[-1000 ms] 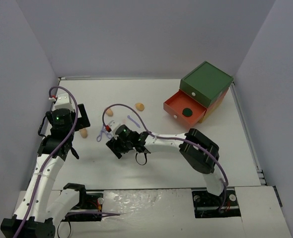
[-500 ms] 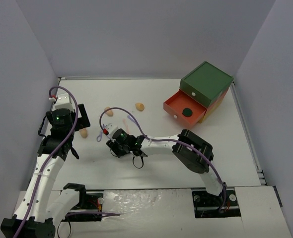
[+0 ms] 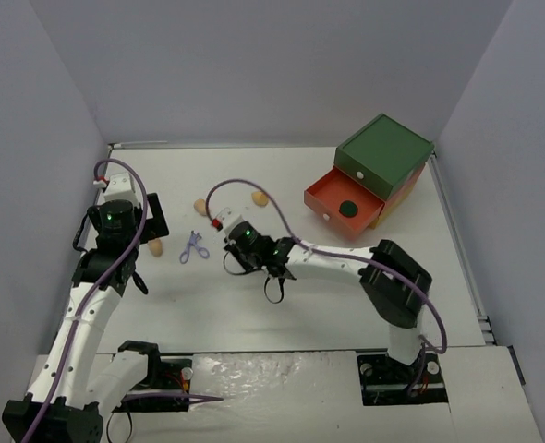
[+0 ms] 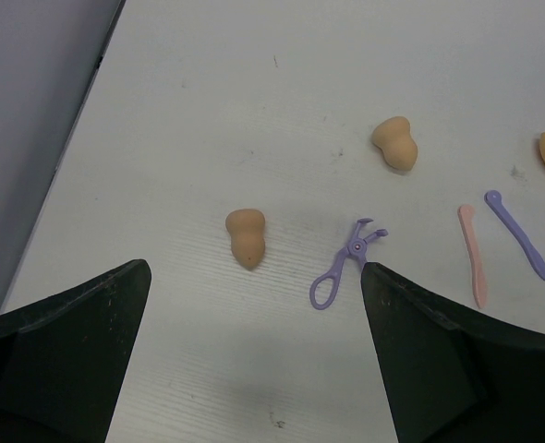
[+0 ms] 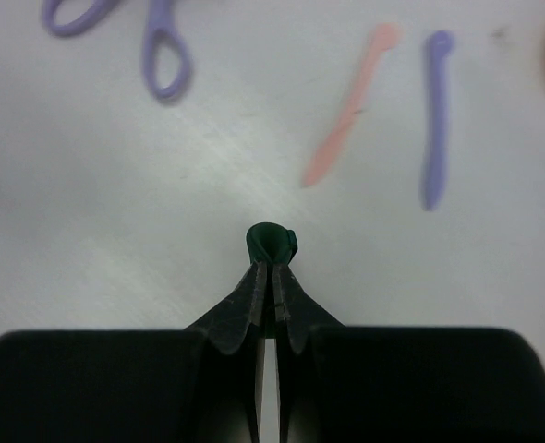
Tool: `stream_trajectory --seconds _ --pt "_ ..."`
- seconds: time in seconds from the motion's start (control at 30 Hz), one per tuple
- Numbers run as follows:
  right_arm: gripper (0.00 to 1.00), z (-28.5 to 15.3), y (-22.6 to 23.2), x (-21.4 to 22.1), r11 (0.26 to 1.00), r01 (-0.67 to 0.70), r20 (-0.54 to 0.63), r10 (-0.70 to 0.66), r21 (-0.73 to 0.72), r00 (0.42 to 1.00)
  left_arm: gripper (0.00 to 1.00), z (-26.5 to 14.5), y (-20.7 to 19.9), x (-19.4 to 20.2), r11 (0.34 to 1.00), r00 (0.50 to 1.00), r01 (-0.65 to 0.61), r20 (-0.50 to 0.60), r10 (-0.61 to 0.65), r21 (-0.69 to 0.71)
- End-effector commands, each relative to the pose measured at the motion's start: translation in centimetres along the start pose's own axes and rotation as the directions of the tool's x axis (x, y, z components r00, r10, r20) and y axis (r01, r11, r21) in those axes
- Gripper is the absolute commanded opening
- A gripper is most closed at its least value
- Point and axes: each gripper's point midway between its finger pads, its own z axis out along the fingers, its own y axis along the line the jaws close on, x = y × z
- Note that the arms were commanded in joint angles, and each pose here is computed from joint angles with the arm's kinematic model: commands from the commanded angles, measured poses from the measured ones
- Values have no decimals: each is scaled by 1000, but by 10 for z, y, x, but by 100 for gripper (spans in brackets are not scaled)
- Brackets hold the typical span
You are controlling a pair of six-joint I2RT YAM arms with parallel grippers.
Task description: Organize the makeup
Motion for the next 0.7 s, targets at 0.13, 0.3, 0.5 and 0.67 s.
stream_trajectory --seconds 0.13,0.3,0.5,0.67 --pt "0 -103 -207 -57 898 -181 188 113 402 976 97 2 -5 -25 1000 998 26 54 -26 13" --pt "1 -125 -282 -40 831 -276 209 197 483 958 97 7 -6 -21 1000 999 24 30 -24 10" --pt "31 -123 -310 -37 808 -331 227 249 488 942 97 13 -6 -14 1000 1000 16 -5 -16 0" --pt "66 -124 -316 -43 801 -342 241 252 492 937 97 19 -6 -7 1000 999 13 -43 -14 -8"
